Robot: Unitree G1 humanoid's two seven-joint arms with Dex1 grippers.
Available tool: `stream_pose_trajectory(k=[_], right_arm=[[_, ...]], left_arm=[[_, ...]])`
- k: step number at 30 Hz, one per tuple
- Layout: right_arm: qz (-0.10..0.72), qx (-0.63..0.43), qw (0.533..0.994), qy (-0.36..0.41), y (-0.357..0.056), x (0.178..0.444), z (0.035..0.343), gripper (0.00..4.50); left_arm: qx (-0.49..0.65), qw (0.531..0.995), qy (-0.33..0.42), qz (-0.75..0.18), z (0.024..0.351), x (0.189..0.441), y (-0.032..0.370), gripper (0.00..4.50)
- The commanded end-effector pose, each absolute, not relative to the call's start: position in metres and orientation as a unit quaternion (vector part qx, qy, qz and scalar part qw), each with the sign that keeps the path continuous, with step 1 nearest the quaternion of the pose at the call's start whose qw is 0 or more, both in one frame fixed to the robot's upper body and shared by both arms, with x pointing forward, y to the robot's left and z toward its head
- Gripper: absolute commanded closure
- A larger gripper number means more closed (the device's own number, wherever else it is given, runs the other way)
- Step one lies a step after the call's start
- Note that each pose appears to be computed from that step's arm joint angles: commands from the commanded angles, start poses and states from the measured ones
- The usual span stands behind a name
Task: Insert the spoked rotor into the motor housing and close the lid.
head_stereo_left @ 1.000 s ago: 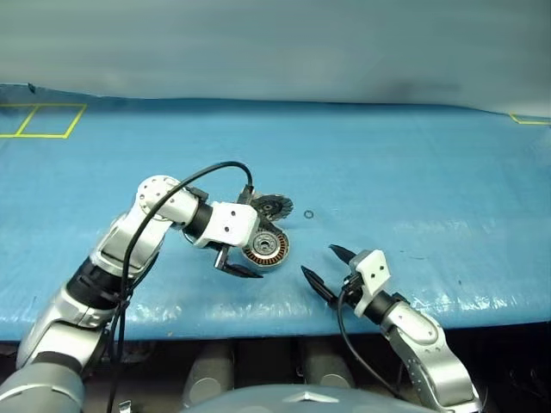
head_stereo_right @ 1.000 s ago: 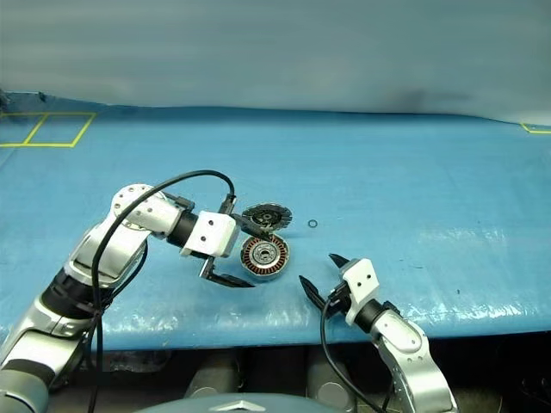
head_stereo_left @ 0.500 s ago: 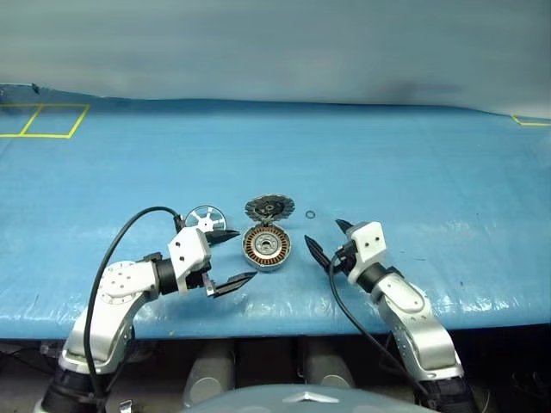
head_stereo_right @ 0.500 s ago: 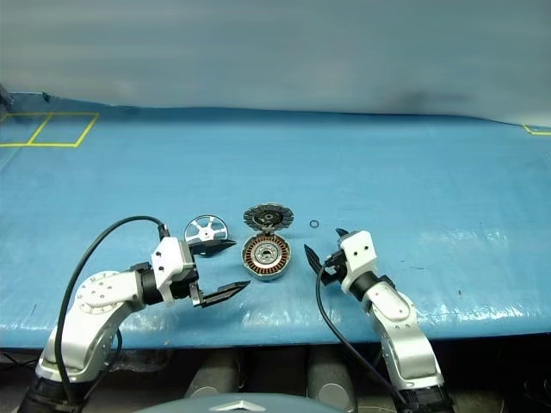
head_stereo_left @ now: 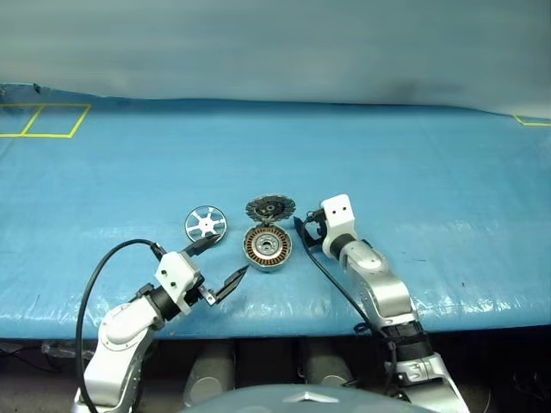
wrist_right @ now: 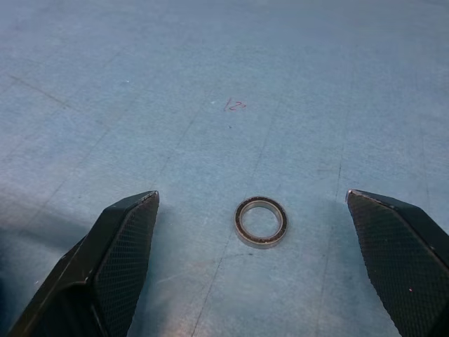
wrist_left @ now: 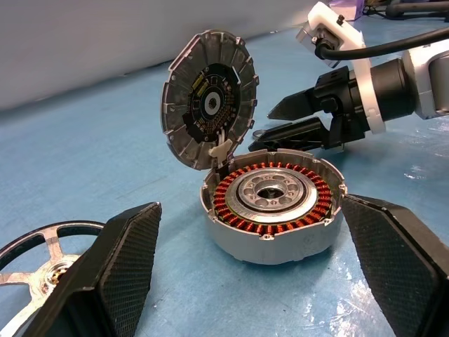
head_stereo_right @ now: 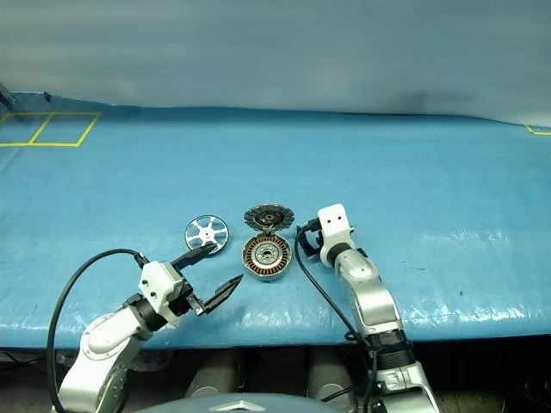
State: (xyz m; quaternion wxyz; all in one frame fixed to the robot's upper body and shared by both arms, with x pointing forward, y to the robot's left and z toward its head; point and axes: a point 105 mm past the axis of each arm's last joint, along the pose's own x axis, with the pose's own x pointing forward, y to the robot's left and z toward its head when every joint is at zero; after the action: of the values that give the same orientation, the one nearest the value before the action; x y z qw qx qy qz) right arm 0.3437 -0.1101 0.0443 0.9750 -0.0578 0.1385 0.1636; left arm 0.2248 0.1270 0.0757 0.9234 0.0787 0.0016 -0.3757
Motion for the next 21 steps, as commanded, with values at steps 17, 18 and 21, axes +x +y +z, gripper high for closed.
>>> stream_pose_trajectory(k=[17, 18, 21], right_arm=[[0.115, -0.022, 0.972, 0.204, -0.122, 0.33, 0.014, 3.56], [0.118, -0.024, 0.972, 0.2, -0.121, 0.328, 0.016, 3.79], [0.124, -0.029, 0.974, 0.188, -0.122, 0.322, 0.023, 3.8]], left_arm=[[0.057, 0.917, 0.006, -0.396, 0.078, 0.224, 0.122, 0.0], [0.056, 0.917, 0.006, -0.396, 0.078, 0.224, 0.122, 0.0], [0.058, 0.917, 0.004, -0.394, 0.078, 0.224, 0.122, 0.0]])
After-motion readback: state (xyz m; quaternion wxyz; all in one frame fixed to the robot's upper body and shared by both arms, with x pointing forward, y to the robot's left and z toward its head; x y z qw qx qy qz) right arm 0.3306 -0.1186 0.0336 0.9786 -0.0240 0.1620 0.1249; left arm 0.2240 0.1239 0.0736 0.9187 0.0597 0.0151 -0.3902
